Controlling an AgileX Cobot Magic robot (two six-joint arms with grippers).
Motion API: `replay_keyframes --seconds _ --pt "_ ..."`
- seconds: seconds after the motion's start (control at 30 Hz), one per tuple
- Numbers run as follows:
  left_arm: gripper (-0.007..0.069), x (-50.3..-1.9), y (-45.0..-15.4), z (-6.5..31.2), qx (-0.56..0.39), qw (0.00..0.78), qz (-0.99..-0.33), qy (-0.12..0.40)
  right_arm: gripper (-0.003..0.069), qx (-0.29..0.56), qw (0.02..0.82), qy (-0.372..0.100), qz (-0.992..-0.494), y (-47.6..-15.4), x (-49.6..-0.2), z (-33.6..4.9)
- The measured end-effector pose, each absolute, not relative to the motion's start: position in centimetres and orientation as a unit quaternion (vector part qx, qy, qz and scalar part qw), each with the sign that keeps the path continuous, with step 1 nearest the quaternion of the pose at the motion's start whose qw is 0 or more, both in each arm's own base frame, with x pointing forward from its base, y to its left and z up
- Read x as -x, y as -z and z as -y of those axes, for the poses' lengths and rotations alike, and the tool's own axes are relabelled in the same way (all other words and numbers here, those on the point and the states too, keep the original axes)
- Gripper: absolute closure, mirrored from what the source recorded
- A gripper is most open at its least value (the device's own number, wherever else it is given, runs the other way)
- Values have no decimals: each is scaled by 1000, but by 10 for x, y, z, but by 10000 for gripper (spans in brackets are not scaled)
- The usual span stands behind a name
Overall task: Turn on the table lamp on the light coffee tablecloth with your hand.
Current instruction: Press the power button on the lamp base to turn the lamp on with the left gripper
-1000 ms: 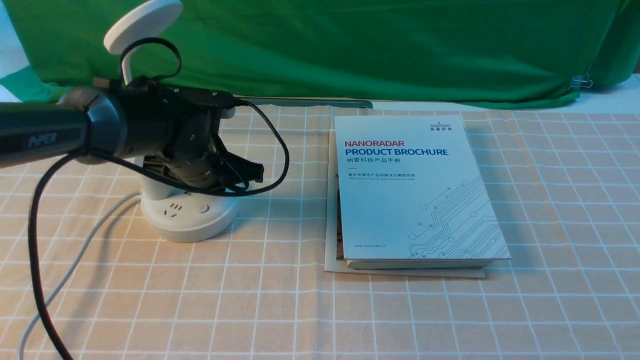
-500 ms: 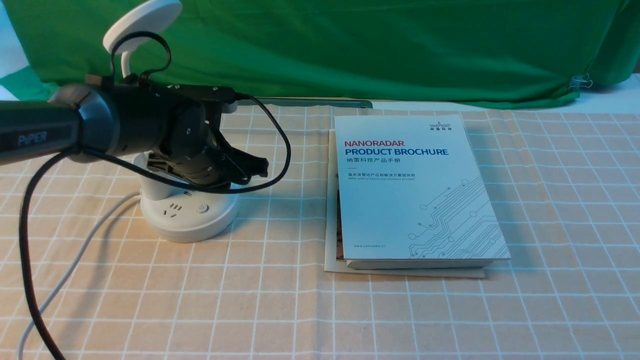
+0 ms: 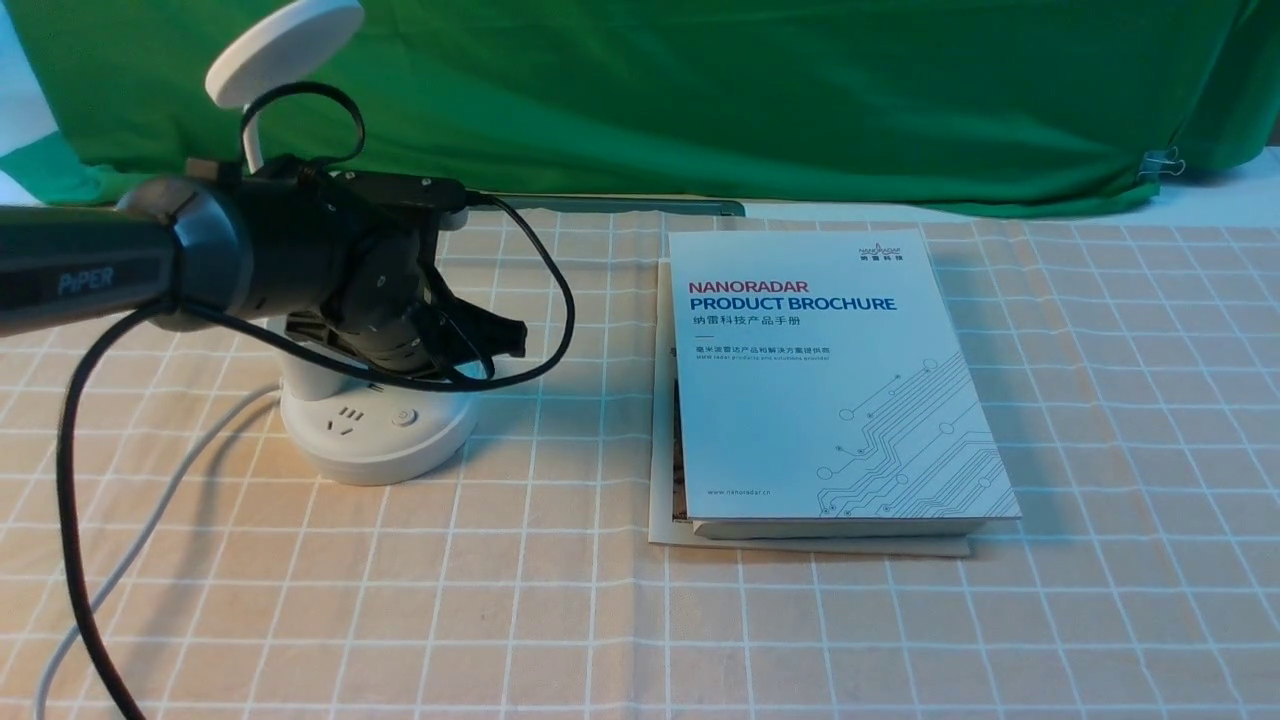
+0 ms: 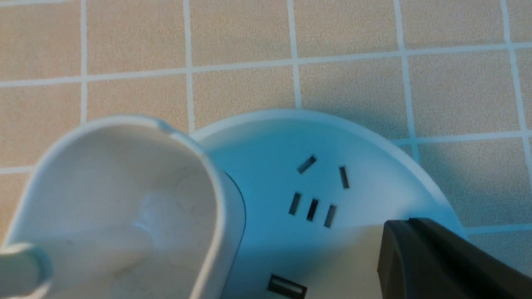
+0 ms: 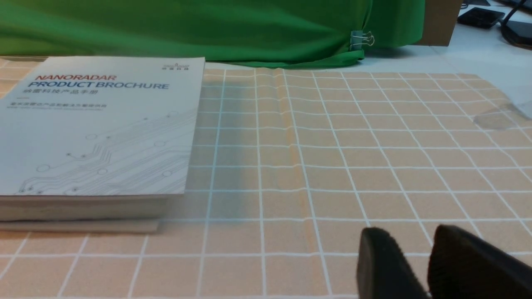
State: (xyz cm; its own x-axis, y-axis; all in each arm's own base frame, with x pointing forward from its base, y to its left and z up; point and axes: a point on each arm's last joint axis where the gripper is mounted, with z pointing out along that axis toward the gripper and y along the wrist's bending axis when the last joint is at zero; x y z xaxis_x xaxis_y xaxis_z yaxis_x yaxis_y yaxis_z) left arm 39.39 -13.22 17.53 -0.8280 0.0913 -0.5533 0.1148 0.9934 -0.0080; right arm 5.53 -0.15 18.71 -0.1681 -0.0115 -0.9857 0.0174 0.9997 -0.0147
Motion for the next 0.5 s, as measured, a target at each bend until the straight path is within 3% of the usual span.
replay_keyframes --seconds 0.4,0.5 --pt "624 -392 -180 135 -53 289 -955 39 419 -2 645 11 -764 -187 -55 1" --pt "624 -387 -202 136 -46 306 -949 58 419 -2 645 11 -764 -187 -55 1"
